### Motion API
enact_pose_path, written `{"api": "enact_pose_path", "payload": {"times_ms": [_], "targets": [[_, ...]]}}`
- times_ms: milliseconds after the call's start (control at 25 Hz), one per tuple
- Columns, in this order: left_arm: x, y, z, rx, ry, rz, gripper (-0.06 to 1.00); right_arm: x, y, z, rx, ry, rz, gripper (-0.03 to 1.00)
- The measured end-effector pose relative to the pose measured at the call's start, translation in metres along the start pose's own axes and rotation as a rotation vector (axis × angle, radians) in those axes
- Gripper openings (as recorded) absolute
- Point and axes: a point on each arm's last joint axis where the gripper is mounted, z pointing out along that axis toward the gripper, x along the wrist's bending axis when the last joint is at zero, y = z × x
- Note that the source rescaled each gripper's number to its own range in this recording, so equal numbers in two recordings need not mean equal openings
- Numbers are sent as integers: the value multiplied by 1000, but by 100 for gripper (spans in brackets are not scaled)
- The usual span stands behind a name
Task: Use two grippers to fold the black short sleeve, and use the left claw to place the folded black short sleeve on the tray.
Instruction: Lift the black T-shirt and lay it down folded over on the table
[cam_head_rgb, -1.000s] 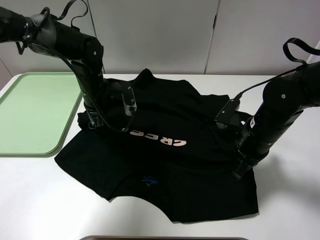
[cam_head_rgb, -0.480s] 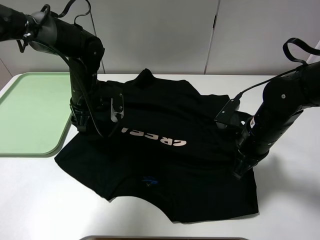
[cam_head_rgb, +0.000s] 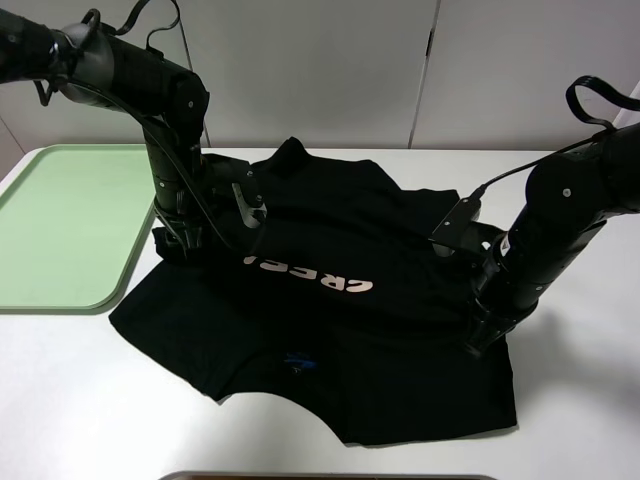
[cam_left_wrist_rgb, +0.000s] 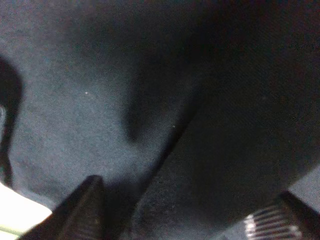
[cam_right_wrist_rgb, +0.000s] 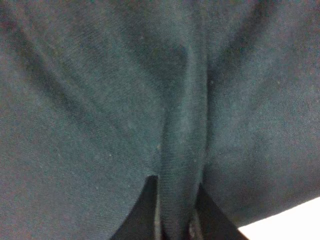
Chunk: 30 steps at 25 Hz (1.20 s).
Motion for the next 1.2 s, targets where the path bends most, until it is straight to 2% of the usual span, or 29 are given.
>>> {"api": "enact_pose_path", "payload": {"times_ms": [80, 120, 240, 360, 600, 800, 1000, 1200], "targets": [[-1, -1, 0, 12, -9, -5, 45, 0, 0, 0, -3, -1, 0, 1], [-1, -2, 0, 19, -14, -6, 35, 0, 0, 0, -4, -2, 0, 1], [-3, -4, 0, 40, -30, -6, 14, 0, 0, 0, -4, -2, 7, 1], [-3, -4, 0, 48, -37, -13, 3, 0, 1, 0, -7, -3, 12, 1], [-5, -6, 0, 66, -55, -135, 2, -1, 2, 0, -17, -8, 15, 1], [-10, -7, -6, 66, -103, -182, 2, -1, 1, -3, -18, -18, 7, 1], [-11, -13, -44, -5, -76, -211, 2, -5, 2, -30, -95, -91, 17, 1], [-16, -29, -104, -137, -5, -234, 2, -6, -5, -90, -276, -222, 21, 1]]}}
